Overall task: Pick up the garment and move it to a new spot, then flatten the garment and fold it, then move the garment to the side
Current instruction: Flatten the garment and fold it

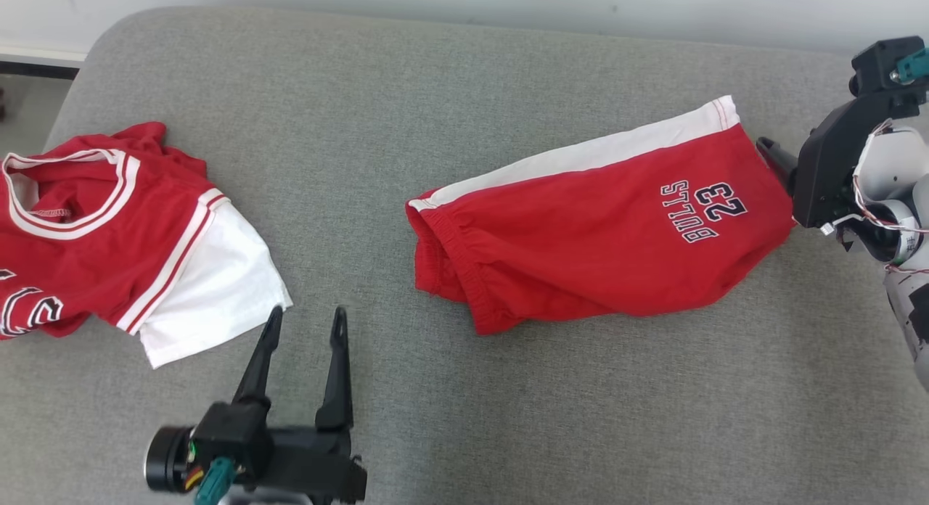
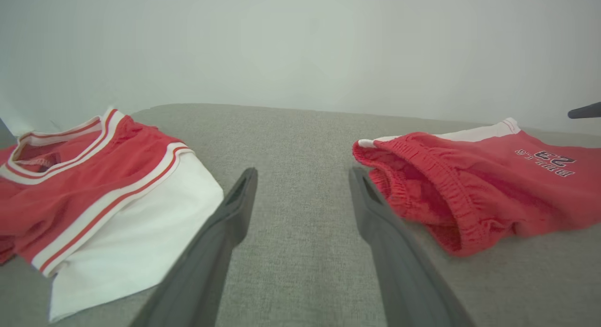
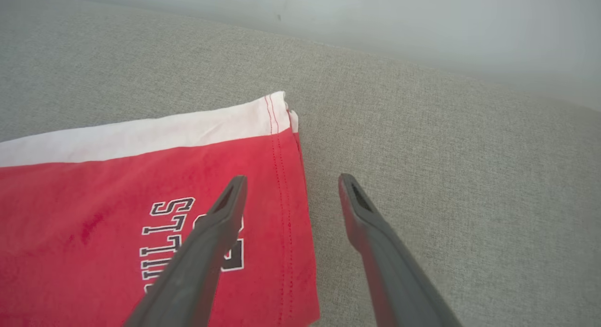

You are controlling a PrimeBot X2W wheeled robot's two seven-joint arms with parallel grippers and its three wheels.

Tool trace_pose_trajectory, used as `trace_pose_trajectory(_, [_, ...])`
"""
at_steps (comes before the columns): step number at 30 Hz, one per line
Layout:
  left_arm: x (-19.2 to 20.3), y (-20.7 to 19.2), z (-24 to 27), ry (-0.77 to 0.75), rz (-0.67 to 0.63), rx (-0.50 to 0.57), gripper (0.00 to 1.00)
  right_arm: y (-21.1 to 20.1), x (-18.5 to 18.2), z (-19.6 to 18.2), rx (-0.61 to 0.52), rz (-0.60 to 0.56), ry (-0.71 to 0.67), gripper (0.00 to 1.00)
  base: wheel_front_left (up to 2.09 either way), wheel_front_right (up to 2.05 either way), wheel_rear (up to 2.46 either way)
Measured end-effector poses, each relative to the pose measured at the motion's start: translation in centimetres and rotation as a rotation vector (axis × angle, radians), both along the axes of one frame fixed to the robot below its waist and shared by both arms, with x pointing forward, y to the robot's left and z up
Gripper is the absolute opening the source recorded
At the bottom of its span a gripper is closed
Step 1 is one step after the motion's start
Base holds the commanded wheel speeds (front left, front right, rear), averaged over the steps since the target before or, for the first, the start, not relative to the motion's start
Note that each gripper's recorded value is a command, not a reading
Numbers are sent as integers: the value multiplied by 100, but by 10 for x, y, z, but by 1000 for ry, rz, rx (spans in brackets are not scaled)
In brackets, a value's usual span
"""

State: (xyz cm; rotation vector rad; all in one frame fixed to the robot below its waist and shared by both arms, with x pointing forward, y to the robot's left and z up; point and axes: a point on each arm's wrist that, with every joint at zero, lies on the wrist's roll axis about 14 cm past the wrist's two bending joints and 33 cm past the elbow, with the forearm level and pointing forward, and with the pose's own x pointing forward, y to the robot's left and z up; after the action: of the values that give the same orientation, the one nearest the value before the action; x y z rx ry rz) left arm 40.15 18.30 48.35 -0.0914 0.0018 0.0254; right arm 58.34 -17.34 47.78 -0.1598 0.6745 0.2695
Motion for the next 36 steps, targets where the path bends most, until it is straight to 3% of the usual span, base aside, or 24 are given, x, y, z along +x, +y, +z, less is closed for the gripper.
trace_pose_trajectory(6, [-21, 15, -19, 57, 69, -31, 100, -3, 0, -15, -25, -29, 51, 100, 0, 0, 0])
trace_pose_trajectory(25, [-28, 34, -41, 120, 127, -30, 100, 17, -1, -81, -25, -61, 197, 99, 0, 0, 0])
trace_pose_trajectory(26, [-27, 34, -41, 120, 125, -30, 100, 17, -2, -82, -23, -62, 201, 47, 0, 0, 0])
trace_pose_trajectory(27, [-27, 33, -41, 120, 119, -32, 100, 18, -3, -83, -23, -59, 203, 6, 0, 0, 0])
trace_pose_trajectory(28, [-26, 32, -42, 121, 117, -34, 100, 19, -5, -84, -24, -57, 204, 0, 0, 0, 0])
trace_pose_trajectory(36, [-23, 26, -43, 123, 101, -48, 100, 10, -10, -80, -24, -74, 176, 0, 0, 0, 0])
